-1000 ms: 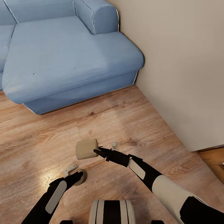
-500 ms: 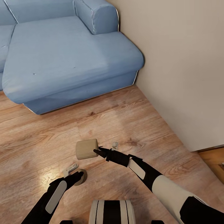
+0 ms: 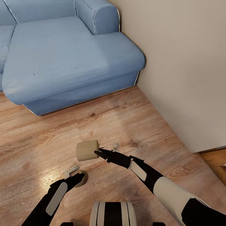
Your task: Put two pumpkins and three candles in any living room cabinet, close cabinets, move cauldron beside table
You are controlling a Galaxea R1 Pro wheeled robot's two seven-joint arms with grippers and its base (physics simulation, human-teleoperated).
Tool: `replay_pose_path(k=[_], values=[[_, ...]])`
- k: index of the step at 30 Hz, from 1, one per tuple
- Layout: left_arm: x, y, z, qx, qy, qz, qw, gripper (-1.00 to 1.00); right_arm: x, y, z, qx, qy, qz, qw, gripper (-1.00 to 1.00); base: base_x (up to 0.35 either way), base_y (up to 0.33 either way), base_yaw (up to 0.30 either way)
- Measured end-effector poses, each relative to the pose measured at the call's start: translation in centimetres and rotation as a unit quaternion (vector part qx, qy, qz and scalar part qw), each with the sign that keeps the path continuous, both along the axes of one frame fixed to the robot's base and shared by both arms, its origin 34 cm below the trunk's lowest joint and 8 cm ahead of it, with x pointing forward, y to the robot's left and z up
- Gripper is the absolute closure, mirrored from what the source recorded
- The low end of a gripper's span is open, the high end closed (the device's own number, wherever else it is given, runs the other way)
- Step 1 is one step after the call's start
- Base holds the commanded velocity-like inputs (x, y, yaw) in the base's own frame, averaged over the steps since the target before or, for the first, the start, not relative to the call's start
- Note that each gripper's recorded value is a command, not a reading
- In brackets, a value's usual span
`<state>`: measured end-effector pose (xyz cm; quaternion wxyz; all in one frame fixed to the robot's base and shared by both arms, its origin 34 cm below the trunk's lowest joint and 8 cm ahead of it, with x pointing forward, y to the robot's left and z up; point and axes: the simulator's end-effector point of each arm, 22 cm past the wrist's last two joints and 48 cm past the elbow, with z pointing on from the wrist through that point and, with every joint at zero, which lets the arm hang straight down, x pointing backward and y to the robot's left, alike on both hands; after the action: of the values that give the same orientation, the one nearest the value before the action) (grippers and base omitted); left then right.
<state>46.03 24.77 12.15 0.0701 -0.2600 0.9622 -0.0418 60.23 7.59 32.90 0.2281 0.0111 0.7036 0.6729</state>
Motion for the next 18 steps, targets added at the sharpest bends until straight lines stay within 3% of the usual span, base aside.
replay_pose_path(k=[18], values=[[-0.7, 0.0, -0.8, 0.0, 0.009, 0.0, 1.0, -1.0, -0.4, 0.0, -1.1, 0.0, 0.01, 0.001, 1.0, 1.0, 0.0, 0.0, 0.0]])
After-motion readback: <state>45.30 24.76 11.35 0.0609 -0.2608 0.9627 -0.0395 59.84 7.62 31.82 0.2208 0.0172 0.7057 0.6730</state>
